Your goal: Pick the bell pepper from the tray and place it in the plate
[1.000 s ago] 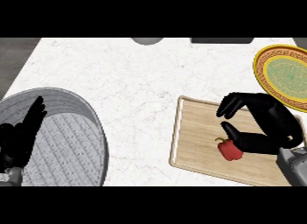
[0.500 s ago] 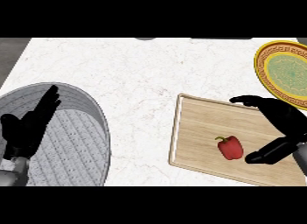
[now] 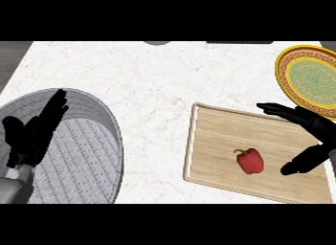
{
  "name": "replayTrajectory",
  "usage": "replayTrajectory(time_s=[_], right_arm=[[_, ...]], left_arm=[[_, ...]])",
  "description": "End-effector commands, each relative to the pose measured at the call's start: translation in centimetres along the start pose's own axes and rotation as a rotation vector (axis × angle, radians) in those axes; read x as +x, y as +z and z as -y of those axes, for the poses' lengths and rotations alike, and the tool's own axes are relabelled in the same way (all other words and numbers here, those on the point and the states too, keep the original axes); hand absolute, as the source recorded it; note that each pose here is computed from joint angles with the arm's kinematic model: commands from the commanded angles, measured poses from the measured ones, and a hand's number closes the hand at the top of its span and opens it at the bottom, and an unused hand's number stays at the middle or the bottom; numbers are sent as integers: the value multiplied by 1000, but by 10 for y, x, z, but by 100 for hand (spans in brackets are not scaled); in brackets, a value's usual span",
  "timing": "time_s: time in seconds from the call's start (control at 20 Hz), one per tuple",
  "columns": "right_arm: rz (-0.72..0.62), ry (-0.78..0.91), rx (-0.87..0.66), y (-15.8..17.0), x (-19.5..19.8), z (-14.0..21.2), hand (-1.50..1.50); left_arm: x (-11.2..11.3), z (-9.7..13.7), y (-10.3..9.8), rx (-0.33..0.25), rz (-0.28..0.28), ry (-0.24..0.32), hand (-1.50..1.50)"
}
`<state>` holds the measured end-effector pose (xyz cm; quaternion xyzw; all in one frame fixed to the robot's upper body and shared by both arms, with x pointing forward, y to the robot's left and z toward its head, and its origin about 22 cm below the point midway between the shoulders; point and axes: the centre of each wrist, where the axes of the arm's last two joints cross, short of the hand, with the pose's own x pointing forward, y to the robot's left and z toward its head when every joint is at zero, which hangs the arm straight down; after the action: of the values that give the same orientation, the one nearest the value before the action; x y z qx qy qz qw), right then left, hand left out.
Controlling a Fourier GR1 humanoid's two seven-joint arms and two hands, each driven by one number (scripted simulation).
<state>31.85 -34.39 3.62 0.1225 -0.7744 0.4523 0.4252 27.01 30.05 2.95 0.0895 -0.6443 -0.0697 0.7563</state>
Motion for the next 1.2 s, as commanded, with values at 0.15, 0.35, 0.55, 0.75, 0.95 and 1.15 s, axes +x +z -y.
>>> replayTrajectory(time_s=[0.15,0.35,0.55,0.75,0.95,1.15], right_arm=[[58,21,240,-3,-12,4,-150],[37,103,303,-3,-15,1,-150],[-7,236,353,-13,-20,3,-150],[-53,286,389,-11,-24,-17,-150],[-84,343,451,-32,-25,-3,-150],[-105,360,490,-40,-30,-26,-150]], left_arm=[[3,20,-11,5,20,67,0],[4,11,-9,15,10,75,0],[-4,27,-19,27,-11,50,0],[7,19,-8,13,9,49,0],[-1,18,-22,11,-3,52,0],[9,0,-21,14,9,43,0]])
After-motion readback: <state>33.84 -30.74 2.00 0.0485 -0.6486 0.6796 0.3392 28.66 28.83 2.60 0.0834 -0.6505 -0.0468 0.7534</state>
